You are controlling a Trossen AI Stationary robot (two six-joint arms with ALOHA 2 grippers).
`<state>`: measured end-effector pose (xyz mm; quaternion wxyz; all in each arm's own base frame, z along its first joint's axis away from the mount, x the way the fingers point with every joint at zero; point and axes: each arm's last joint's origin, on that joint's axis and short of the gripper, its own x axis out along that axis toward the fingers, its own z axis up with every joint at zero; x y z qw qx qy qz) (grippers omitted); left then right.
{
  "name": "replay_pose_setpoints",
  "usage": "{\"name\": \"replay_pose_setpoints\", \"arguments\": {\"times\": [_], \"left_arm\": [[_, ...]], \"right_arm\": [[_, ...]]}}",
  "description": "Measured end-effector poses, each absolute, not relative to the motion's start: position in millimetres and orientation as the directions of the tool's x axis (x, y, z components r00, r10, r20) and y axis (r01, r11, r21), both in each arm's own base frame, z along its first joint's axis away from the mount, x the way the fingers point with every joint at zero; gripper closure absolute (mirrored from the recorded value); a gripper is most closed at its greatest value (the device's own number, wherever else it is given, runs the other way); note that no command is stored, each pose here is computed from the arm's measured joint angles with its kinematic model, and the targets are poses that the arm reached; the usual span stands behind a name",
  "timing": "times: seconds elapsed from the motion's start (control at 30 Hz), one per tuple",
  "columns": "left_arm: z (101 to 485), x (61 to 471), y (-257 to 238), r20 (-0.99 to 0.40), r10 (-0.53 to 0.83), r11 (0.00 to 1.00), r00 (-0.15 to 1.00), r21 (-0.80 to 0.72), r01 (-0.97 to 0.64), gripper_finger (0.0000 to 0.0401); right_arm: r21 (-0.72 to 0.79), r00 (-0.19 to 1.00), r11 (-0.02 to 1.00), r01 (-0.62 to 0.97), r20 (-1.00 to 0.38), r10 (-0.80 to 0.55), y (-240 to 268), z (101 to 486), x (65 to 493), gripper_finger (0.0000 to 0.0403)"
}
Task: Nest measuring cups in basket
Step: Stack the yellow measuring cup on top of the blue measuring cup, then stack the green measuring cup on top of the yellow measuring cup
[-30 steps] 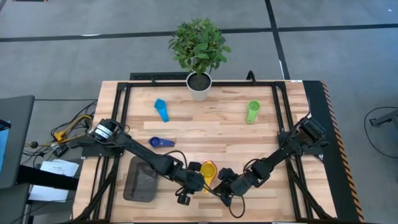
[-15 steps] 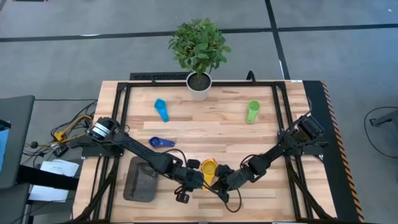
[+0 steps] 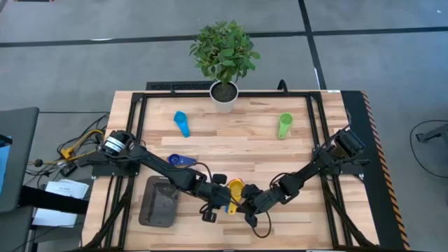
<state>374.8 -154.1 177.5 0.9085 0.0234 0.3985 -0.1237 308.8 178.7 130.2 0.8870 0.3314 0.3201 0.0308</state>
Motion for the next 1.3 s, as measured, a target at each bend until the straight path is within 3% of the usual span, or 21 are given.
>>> {"name": "replay_pose_setpoints", "arguments": {"times": [0.8, 1.3], "left_arm": [[179.3, 377.1, -153.9, -0.710, -0.237, 0.960, 0.663, -0.066, 0.273, 0.0382], [187.9, 375.5, -151.6, -0.777, -0.161, 0.969, 0.608, -0.008, 0.246, 0.0382]], "right_arm": [[0.612, 0.806, 0.783, 0.112, -0.517, 0.288, 174.6, 133.5, 313.1, 0.0390], [0.485, 0.739, 0.850, 0.206, -0.647, 0.190, 162.9, 173.4, 281.7, 0.0372]]}}
